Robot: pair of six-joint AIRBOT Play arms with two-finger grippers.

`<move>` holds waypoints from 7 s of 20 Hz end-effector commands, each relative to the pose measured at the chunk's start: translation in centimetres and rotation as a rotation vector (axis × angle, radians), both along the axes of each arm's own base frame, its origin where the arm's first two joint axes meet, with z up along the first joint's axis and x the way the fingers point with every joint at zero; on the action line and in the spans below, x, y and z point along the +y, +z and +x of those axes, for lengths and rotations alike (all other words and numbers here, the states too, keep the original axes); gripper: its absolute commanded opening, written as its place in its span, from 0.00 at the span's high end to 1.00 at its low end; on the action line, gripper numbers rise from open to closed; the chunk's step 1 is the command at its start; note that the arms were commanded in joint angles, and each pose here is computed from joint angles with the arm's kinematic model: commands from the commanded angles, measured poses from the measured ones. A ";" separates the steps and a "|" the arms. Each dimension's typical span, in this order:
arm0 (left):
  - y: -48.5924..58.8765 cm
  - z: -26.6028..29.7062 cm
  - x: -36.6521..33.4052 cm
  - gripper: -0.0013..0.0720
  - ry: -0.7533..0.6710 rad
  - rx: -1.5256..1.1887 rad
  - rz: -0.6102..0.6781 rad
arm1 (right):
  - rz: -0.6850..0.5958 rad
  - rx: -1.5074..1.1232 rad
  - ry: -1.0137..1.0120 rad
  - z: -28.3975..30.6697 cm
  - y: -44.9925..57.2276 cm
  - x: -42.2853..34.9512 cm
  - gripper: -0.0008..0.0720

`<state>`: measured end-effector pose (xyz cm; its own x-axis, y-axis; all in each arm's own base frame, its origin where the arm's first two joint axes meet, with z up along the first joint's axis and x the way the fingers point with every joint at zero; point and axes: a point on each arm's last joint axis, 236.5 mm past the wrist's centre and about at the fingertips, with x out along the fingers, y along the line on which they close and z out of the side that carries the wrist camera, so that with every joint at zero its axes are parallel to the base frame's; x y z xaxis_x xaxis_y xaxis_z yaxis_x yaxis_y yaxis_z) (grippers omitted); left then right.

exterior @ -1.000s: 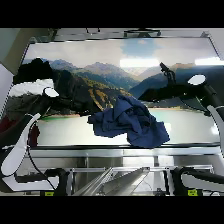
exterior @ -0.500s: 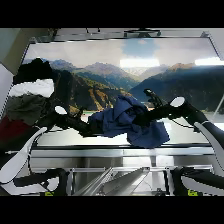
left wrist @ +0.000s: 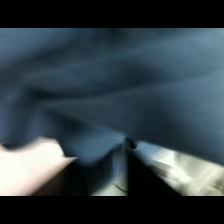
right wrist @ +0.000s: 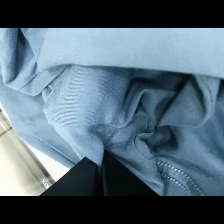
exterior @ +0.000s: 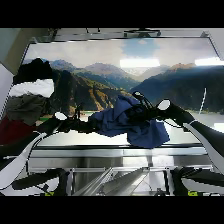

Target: Fold the shirts.

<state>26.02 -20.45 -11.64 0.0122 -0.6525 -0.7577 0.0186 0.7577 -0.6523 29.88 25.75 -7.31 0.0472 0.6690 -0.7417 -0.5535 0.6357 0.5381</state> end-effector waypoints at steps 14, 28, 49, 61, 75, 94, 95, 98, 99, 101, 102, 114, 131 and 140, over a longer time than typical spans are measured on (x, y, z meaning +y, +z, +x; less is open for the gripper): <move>45.0 3.4 5.3 0.95 0.002 -0.961 -0.211 | 0.200 -0.988 -0.368 2.3 47.8 -14.0 0.96; 43.6 2.8 13.5 0.95 0.210 -1.034 0.026 | 0.132 -0.614 -0.376 3.9 36.6 -16.0 0.96; 7.2 15.3 13.9 0.95 0.016 -0.160 0.018 | 0.082 0.328 -0.560 2.2 8.6 -19.6 0.38; 6.1 15.1 13.8 0.95 -0.014 -0.120 -0.008 | -0.041 0.520 -0.602 -6.9 -5.0 -5.9 0.38; 21.6 12.3 10.4 0.95 -0.088 -0.352 -0.316 | 0.496 -0.093 -0.334 3.2 23.2 -4.9 0.96; 49.7 3.6 15.0 0.95 0.219 -1.081 -0.571 | 0.345 -0.938 -0.405 0.6 50.1 -16.8 0.96; 46.8 5.7 14.6 0.95 0.221 -0.992 -0.561 | 0.343 -0.855 -0.386 3.0 47.2 -16.7 0.96; 34.9 12.2 13.3 0.95 0.262 -0.702 -0.452 | 0.225 -0.605 -0.405 10.5 36.3 -17.9 0.96; 30.6 14.1 13.3 0.95 0.276 -0.624 -0.400 | 0.184 -0.547 -0.425 12.9 33.0 -18.7 0.96; 23.2 16.9 13.2 0.95 0.293 -0.500 -0.340 | 0.153 -0.444 -0.476 17.2 26.9 -20.1 0.96; 20.2 18.4 13.3 0.95 0.314 -0.457 -0.333 | 0.159 -0.401 -0.518 19.3 24.1 -20.9 0.96; 8.0 29.8 15.4 0.97 0.235 -0.430 -0.093 | 0.038 -0.177 -0.661 25.3 6.6 -25.3 0.96; 0.3 25.3 16.0 0.97 -0.013 -0.253 0.351 | -0.187 -0.112 -0.600 24.2 -1.5 -27.1 0.96; 5.7 24.5 15.7 0.64 -0.074 -0.181 0.362 | -0.181 -0.123 -0.606 23.0 3.4 -27.6 0.54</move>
<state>51.68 -5.78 -8.60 0.1994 -0.3721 -0.9065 0.1982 0.9213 -0.3345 53.55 -1.19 -6.64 0.4581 0.3723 -0.8072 -0.1337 0.9266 0.3515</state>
